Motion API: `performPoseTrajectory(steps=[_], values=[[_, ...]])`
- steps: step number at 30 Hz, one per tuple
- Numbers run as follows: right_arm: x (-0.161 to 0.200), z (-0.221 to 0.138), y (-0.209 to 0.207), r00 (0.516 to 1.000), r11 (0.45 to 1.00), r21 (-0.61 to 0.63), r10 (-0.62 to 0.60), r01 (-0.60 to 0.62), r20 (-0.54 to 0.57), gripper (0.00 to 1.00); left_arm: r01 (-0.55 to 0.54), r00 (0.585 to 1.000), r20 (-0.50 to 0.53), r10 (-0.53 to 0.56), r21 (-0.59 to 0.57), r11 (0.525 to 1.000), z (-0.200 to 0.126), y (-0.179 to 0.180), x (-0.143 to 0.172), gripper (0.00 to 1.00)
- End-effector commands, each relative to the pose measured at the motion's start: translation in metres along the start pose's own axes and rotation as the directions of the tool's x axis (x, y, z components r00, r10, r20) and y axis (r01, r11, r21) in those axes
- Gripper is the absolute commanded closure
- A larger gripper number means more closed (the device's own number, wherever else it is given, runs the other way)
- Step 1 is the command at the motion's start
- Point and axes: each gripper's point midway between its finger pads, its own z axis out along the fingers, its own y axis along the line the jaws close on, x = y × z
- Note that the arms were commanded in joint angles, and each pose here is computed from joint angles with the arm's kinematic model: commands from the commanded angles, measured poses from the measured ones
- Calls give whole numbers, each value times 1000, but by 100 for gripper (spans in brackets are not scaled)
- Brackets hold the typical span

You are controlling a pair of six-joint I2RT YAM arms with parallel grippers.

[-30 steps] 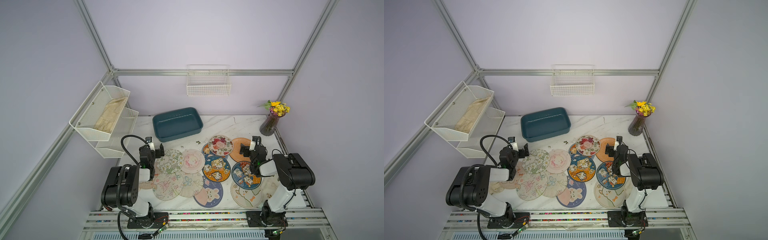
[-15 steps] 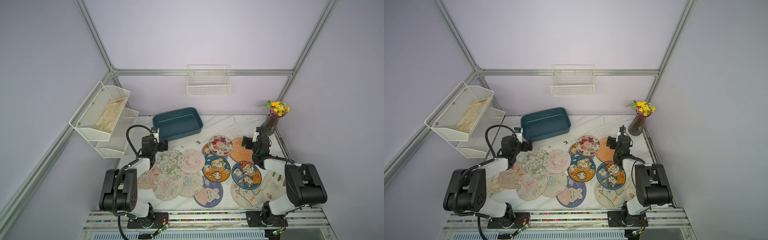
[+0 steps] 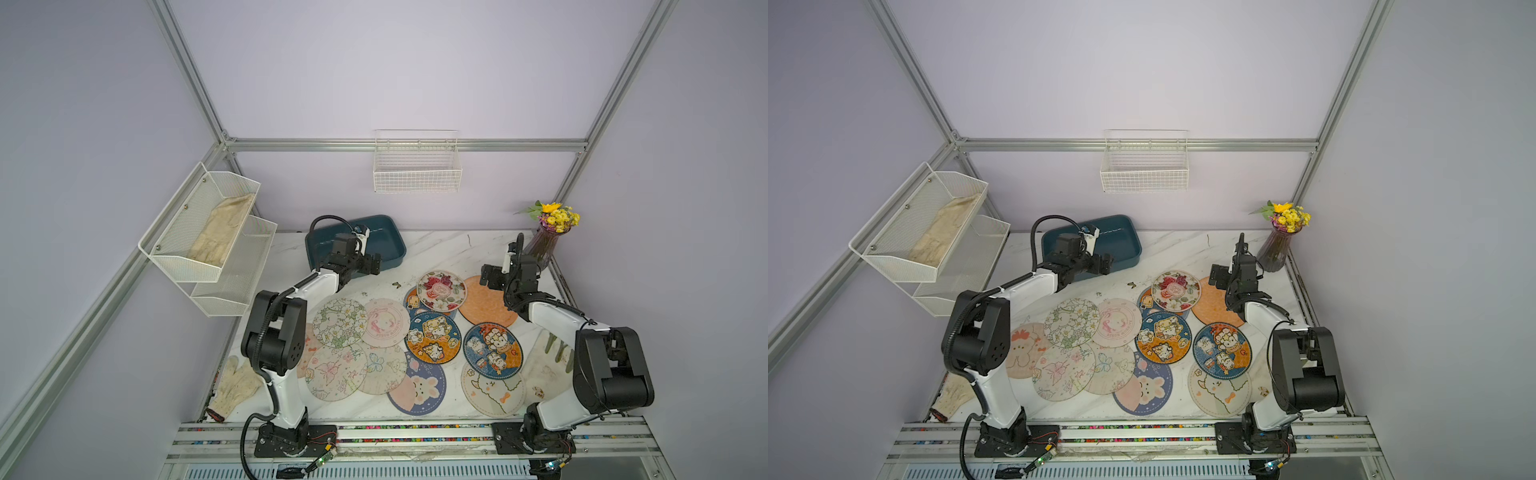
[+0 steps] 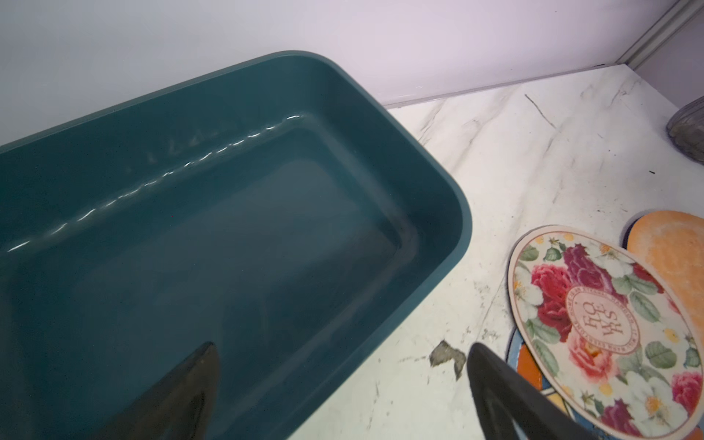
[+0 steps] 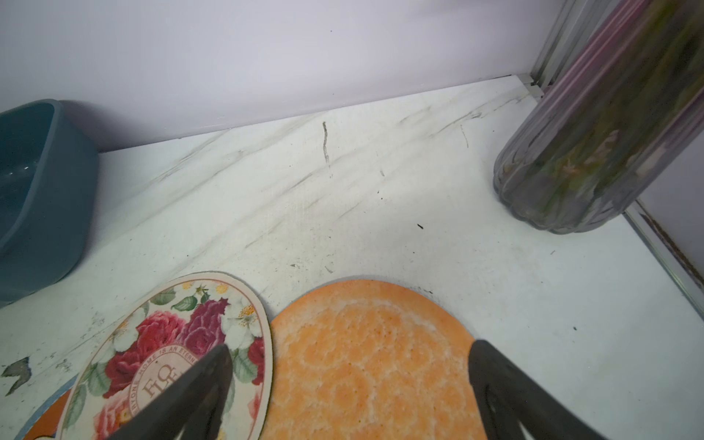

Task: Put the coasters into the storage box
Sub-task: Move the storage box to the center of the board.

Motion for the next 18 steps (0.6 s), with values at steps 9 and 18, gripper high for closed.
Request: performPoseTrajectory(steps=[9, 18], values=[[11, 1, 2, 997, 1000, 16, 4, -3, -83, 3, 68, 992, -116, -46, 201, 977, 53, -59, -30, 0], [11, -1, -1, 997, 999, 34, 1, 2, -83, 3, 84, 990, -132, -47, 291, 953, 65, -97, -27, 0]])
